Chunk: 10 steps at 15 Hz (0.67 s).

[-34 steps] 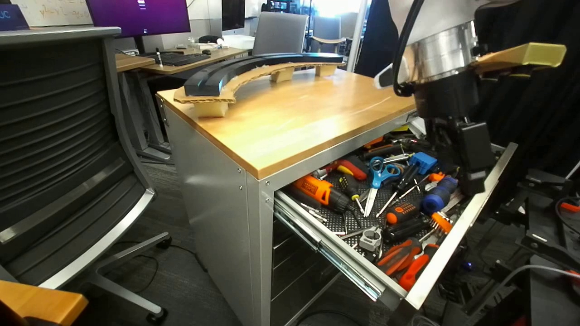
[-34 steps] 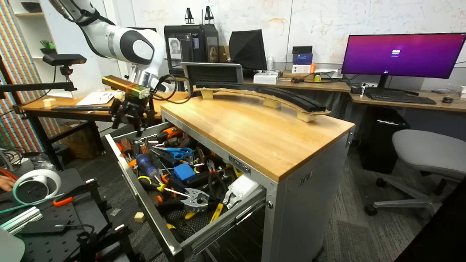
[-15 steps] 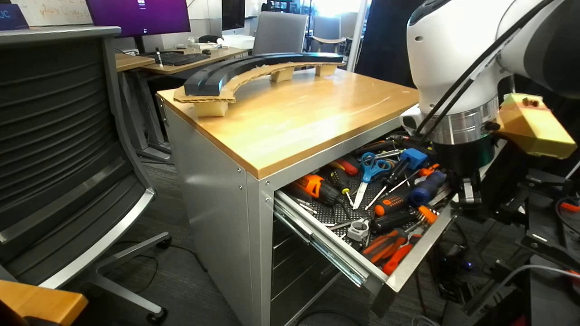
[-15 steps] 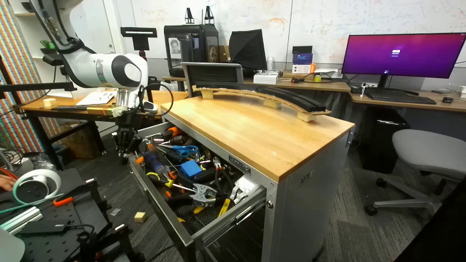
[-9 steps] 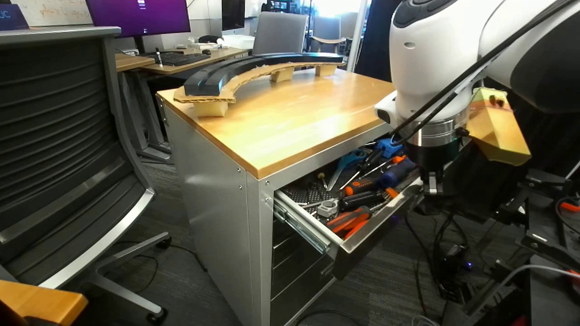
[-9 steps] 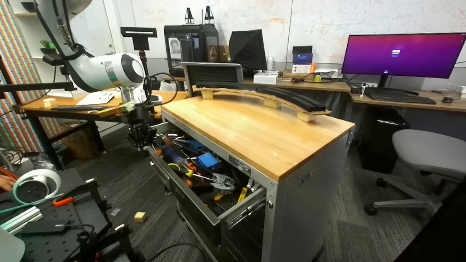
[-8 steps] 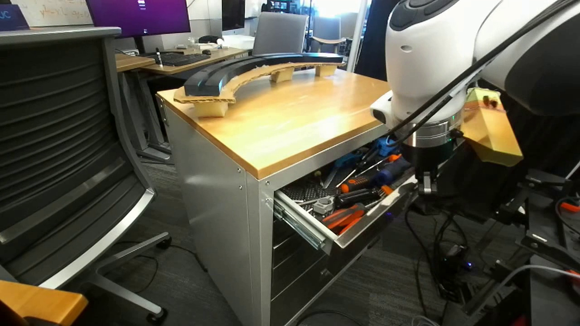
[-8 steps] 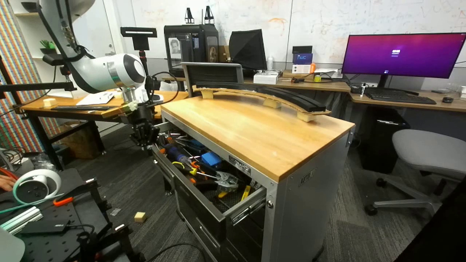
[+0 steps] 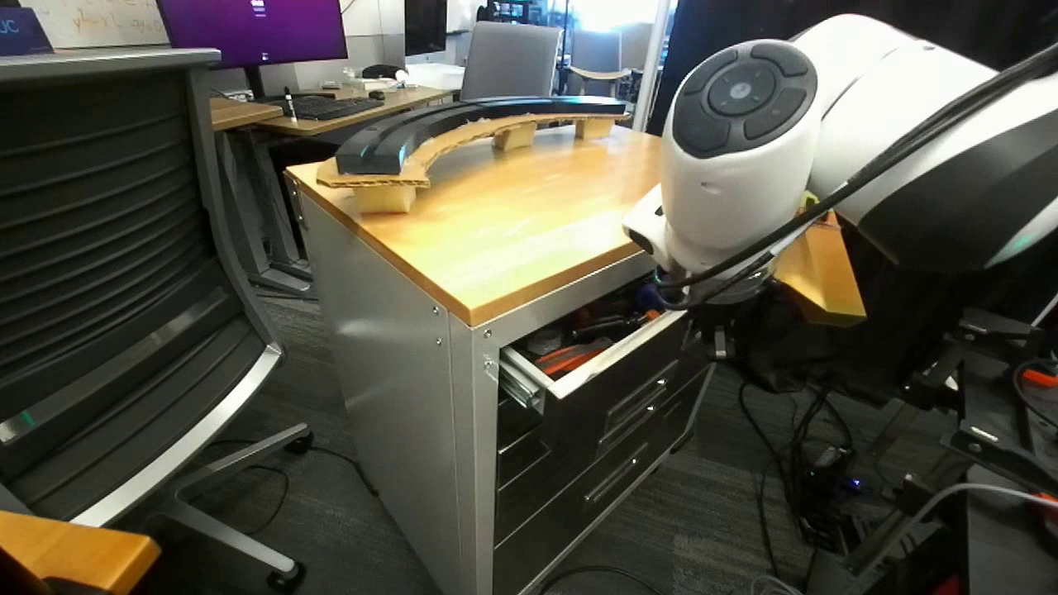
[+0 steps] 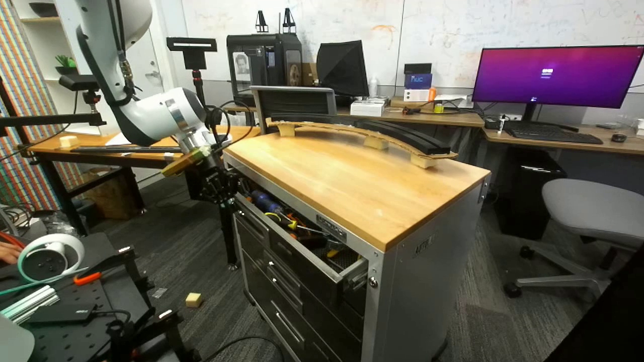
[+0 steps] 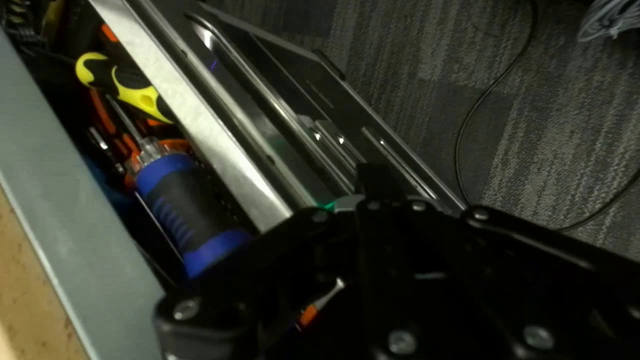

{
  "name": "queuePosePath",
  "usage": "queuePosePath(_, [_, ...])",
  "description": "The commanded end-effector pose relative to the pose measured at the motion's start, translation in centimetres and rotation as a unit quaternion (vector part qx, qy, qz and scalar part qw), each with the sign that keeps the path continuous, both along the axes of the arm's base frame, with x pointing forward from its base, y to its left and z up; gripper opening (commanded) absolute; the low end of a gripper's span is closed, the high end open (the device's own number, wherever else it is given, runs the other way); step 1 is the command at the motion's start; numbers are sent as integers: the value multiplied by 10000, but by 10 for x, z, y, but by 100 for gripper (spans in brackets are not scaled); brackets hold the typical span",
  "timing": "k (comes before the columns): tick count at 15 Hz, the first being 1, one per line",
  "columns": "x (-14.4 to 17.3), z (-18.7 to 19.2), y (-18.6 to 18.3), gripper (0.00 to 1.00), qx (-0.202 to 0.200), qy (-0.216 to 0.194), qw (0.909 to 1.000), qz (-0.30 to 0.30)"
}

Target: Put the screw driver inside the drawer and close it

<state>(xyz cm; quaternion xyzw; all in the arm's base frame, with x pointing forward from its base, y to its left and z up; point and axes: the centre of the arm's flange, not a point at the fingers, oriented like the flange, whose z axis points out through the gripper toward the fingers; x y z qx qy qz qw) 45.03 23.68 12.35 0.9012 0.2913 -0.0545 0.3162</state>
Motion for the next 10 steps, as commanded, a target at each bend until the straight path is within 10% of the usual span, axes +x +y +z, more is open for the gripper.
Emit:
queuePosePath(1, [31, -13, 18, 4, -257, -487, 9972, 500])
queuePosePath(10, [51, -8, 27, 3, -448, -1226, 9861, 1025])
